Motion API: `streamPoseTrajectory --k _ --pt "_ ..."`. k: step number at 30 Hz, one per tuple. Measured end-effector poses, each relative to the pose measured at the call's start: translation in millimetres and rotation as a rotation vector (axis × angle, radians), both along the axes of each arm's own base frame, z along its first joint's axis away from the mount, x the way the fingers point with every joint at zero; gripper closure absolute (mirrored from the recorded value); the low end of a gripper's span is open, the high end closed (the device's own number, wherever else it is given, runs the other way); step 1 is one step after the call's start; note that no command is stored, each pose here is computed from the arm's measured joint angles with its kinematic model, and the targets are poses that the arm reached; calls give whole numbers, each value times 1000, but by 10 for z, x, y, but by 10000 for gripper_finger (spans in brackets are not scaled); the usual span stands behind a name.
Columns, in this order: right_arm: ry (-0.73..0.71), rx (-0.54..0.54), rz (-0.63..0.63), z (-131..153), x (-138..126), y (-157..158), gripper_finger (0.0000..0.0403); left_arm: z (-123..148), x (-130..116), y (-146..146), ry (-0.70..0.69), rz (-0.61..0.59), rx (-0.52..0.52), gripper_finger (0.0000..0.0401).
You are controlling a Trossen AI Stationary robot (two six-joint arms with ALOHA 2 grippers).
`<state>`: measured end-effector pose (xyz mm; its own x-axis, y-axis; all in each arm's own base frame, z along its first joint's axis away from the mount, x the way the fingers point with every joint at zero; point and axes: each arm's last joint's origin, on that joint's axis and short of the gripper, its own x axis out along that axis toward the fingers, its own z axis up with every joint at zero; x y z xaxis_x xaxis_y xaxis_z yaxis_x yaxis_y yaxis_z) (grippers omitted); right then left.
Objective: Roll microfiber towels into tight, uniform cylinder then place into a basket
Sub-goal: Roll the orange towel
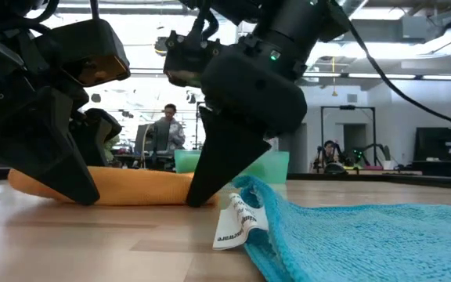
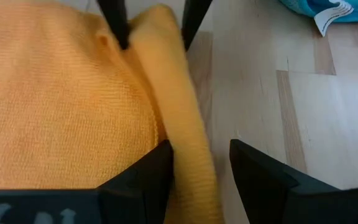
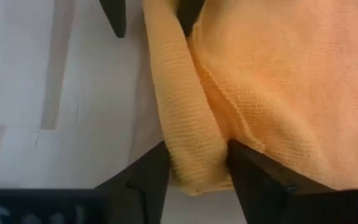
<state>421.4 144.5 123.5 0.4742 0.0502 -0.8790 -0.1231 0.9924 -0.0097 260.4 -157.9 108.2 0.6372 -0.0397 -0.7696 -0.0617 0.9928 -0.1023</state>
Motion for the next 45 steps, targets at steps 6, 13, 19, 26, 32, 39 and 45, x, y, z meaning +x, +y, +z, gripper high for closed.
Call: streamPoseTrajectory --k 6,13,19,26,32,39,45 --pt "-14 31 7 -30 24 26 286 89 -62 49 36 -2 17 244" --pt "-10 159 -48 3 60 54 390 294 -179 110 55 1 41 244" --pt "39 326 -163 40 84 93 375 444 -259 88 9 13 53 244" --pt "152 581 -399 53 121 13 386 500 -349 -54 -55 -2 78 244" --pt "186 712 -499 82 178 -63 388 498 -429 -184 -90 -40 102 244" --pt "218 770 -514 93 191 -81 382 396 -361 -237 -80 -142 120 244" --pt "213 773 -512 99 193 -69 379 209 -241 -252 -57 -173 87 244"
